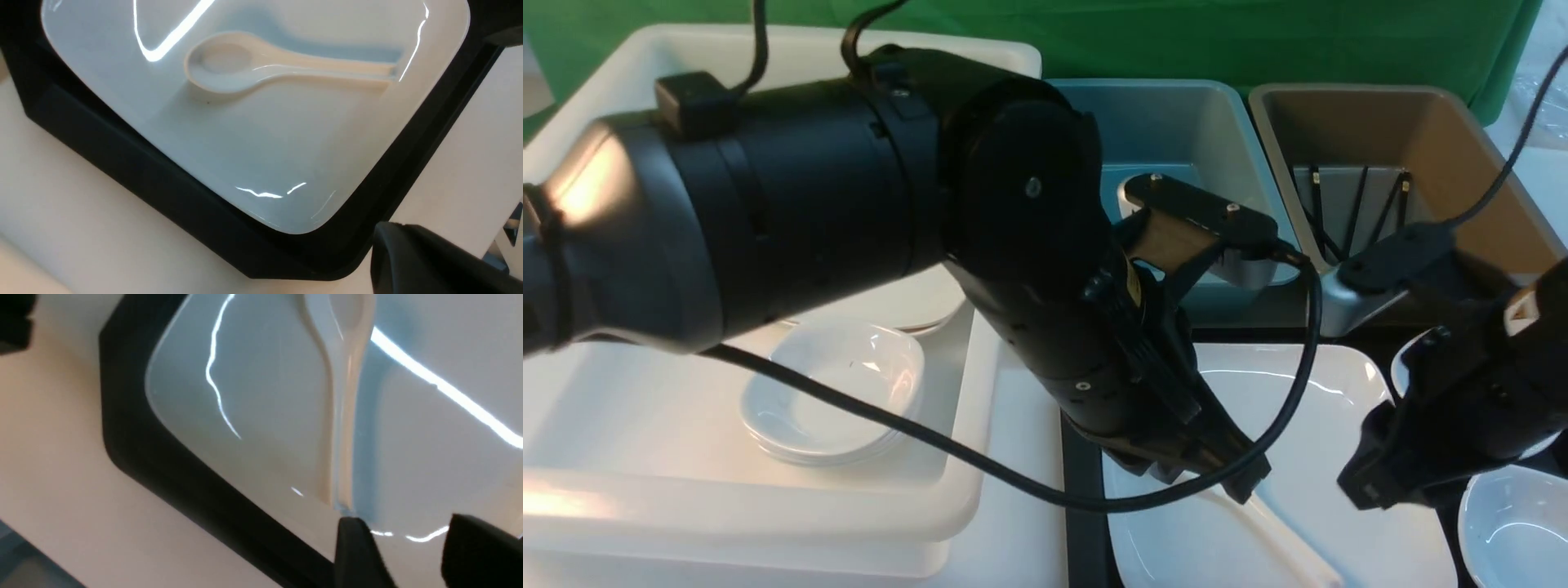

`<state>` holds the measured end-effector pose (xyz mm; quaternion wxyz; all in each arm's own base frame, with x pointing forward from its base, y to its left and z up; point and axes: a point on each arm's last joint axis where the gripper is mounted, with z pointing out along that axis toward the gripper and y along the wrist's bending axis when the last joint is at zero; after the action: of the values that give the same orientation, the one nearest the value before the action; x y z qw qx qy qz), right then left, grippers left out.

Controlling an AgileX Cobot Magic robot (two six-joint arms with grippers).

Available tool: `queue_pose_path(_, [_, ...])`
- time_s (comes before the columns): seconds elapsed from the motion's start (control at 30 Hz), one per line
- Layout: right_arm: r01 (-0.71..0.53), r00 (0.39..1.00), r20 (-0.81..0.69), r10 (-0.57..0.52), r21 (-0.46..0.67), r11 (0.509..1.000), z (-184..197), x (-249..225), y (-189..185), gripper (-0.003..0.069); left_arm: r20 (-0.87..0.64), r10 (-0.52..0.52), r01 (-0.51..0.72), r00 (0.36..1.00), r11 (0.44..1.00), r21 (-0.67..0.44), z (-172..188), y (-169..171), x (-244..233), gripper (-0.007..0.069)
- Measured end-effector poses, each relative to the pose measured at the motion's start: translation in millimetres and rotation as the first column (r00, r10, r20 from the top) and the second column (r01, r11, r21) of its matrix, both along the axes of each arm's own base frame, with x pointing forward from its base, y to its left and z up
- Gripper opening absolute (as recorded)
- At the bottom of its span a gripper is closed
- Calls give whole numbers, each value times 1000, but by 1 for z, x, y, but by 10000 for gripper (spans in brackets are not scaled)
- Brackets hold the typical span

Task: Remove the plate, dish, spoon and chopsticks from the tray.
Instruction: Use the right arm to grab a soup spoon from the plate, then use the right arm to put the soup spoon into the small storage box in the middle

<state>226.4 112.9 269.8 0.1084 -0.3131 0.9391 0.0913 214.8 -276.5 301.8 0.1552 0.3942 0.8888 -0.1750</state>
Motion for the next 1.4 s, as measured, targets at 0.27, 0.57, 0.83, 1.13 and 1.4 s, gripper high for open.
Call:
queue_pose_path(0.27, [-71, 995, -73, 64, -92, 993, -60, 22, 38, 540, -30, -11, 12, 999, 999, 41, -2, 4, -3, 2])
queue_pose_path(0.57, [-54, 990, -137, 31, -173, 983, -106, 38, 45, 307, -47, 0, 3, 999, 998, 70, -3, 6, -4, 2])
queue_pose_path(0.83, [-8, 999, -47, 3, -111, 994, -65, 28, 39, 146, 6, 74, -75, 997, 992, 105, 2, 15, 2, 2])
queue_pose_path(1.13, [101, 896, 412, -164, 171, 980, 72, 90, 31, 146, 242, 296, -245, 924, 944, -220, 50, 48, 42, 2])
queue_pose_path(1.4, [177, 866, 424, -265, 235, 956, 55, 190, 55, 146, 411, 407, -207, 815, 869, -450, 76, 53, 65, 2])
